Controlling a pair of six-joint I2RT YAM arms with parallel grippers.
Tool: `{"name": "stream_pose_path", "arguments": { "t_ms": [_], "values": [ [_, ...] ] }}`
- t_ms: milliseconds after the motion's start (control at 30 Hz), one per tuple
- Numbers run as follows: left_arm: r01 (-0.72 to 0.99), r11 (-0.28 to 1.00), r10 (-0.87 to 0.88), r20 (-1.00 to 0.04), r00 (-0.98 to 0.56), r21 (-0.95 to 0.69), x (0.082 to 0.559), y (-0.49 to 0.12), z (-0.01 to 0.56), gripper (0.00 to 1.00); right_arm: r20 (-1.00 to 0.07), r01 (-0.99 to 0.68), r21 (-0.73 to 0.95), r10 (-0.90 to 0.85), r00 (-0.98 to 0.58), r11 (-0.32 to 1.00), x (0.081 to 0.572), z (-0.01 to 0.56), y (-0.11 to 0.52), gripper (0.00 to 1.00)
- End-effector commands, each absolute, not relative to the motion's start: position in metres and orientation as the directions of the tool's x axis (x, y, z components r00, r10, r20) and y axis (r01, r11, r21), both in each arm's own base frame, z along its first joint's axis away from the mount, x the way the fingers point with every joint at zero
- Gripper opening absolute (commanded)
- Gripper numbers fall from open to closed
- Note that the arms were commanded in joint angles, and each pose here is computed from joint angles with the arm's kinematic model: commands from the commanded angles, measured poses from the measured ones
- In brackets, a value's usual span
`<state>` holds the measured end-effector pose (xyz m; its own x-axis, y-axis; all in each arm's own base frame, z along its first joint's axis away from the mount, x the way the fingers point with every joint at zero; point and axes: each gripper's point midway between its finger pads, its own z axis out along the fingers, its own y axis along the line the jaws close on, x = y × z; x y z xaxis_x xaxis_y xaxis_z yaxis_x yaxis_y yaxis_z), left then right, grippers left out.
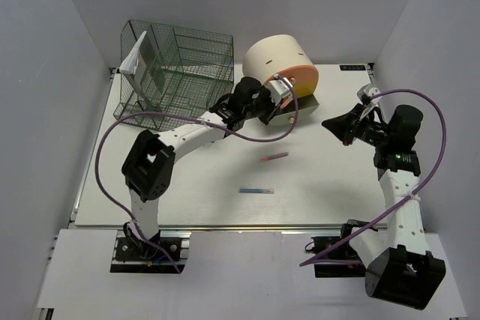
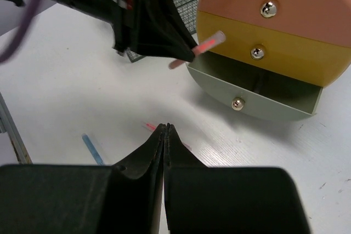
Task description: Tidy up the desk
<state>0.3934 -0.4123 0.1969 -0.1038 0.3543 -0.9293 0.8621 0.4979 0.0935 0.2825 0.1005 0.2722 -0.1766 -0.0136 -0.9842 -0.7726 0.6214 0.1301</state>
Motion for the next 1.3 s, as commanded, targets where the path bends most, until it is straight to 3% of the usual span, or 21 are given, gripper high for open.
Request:
{"name": "stream_pose_path", "arguments": {
  "t_ms": [0, 300, 600, 700, 767, 833, 933, 967, 1067, 1200, 1233, 1267],
  "values": [
    [0.823, 0.528, 0.288, -0.956, 0.060, 0.211, 0.422, -0.420, 0.236, 0.02, -0.993, -0.795, 0.087, -0.015, -0.120, 0.600, 0.277, 0.282, 0.102, 0.00],
    [0.783, 0.574, 0.245, -0.963, 0.115, 0.240, 0.444, -0.429, 0.237, 0.03, -0.993, -0.811, 0.086, -0.012, -0.114, 0.579, 0.272, 0.282, 0.104, 0.00],
    [0.767, 0.568, 0.311, -0.941, 0.136, 0.299, 0.457, -0.437, 0.206, 0.06, -0.993, -0.810, 0.089, -0.012, -0.117, 0.580, 0.271, 0.279, 0.103, 0.00],
    [0.753, 0.578, 0.329, -0.934, 0.138, 0.314, 0.461, -0.435, 0.200, 0.09, -0.995, -0.813, 0.066, -0.018, -0.094, 0.578, 0.273, 0.279, 0.102, 0.00],
    [0.743, 0.589, 0.337, -0.932, 0.132, 0.318, 0.463, -0.432, 0.198, 0.21, -0.996, -0.817, 0.060, -0.024, -0.090, 0.574, 0.273, 0.278, 0.102, 0.01],
    [0.728, 0.605, 0.336, -0.932, 0.133, 0.323, 0.465, -0.429, 0.199, 0.39, -0.996, -0.828, 0.049, -0.031, -0.079, 0.558, 0.270, 0.277, 0.104, 0.10],
    [0.720, 0.614, 0.333, -0.933, 0.135, 0.323, 0.463, -0.425, 0.202, 0.52, -0.997, -0.842, 0.031, -0.044, -0.064, 0.538, 0.267, 0.273, 0.107, 0.25],
    [0.719, 0.615, 0.326, -0.935, 0.141, 0.323, 0.461, -0.423, 0.208, 0.55, -0.997, -0.851, 0.017, -0.051, -0.052, 0.526, 0.265, 0.273, 0.109, 0.35],
    [0.729, 0.613, 0.293, -0.944, 0.150, 0.306, 0.455, -0.423, 0.223, 0.58, -0.996, -0.868, -0.016, -0.081, -0.028, 0.497, 0.260, 0.268, 0.113, 0.49],
    [0.734, 0.636, 0.192, -0.970, 0.149, 0.239, 0.432, -0.410, 0.271, 0.57, -0.990, -0.914, -0.079, -0.138, 0.025, 0.398, 0.251, 0.257, 0.129, 0.57],
    [0.738, 0.645, 0.158, -0.980, 0.125, 0.198, 0.426, -0.406, 0.279, 0.55, -0.988, -0.918, -0.084, -0.155, 0.025, 0.388, 0.253, 0.252, 0.130, 0.58],
    [0.747, 0.647, 0.120, -0.988, 0.097, 0.152, 0.410, -0.397, 0.292, 0.44, -0.978, -0.933, -0.128, -0.198, 0.063, 0.335, 0.249, 0.246, 0.141, 0.59]
  ]
}}
